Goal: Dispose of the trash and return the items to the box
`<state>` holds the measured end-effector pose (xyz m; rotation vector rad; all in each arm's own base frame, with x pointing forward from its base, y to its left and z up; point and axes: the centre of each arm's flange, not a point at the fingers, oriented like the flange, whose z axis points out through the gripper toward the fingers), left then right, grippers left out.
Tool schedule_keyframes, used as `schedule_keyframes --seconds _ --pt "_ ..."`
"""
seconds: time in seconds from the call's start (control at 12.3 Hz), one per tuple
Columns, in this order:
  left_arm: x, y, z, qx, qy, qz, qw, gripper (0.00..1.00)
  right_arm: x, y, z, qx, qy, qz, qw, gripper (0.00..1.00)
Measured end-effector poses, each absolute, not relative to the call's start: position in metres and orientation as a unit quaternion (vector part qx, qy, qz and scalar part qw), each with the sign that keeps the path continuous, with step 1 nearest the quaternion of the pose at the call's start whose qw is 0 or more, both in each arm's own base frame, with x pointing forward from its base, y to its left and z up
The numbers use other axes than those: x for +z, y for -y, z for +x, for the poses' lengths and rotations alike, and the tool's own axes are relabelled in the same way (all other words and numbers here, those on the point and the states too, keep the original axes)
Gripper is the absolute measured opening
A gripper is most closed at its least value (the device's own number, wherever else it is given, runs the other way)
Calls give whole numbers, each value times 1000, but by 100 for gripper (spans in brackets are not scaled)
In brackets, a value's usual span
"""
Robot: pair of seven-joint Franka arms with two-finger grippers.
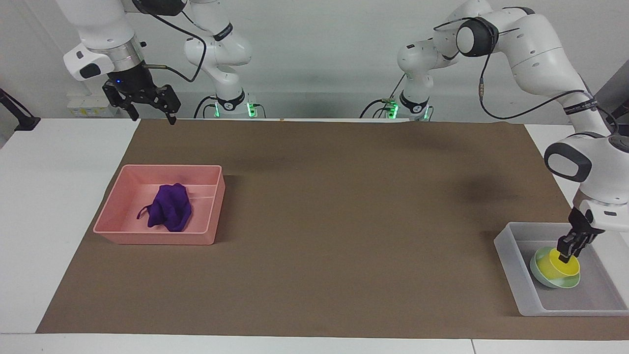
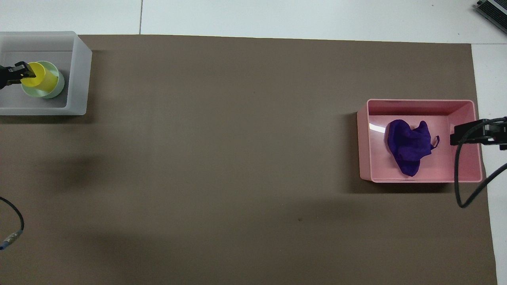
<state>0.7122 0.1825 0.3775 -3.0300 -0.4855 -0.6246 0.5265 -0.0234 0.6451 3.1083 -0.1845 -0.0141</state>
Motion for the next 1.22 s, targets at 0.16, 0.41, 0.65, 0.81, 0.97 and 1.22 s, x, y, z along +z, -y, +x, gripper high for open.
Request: schedule_keyframes --seconds 0.16,0.41,0.65,0.81,0.97,1.22 --pt "393 -169 715 -208 83 -974 15 85 645 23 527 -5 59 998 14 100" --pt "436 -133 708 -197 -2 -980 15 100 645 23 527 -5 59 998 14 100" --pt "475 -70 683 -166 -53 -985 -5 100 645 23 527 -5 59 998 14 100" --pt "499 -32 660 -131 -82 -988 -21 100 645 23 527 -5 59 998 14 100" --pt "532 -15 635 -104 -99 -989 -32 100 645 23 527 -5 59 998 14 100" --pt "577 -7 599 -80 -115 -989 -36 100 645 23 527 -5 59 998 14 100"
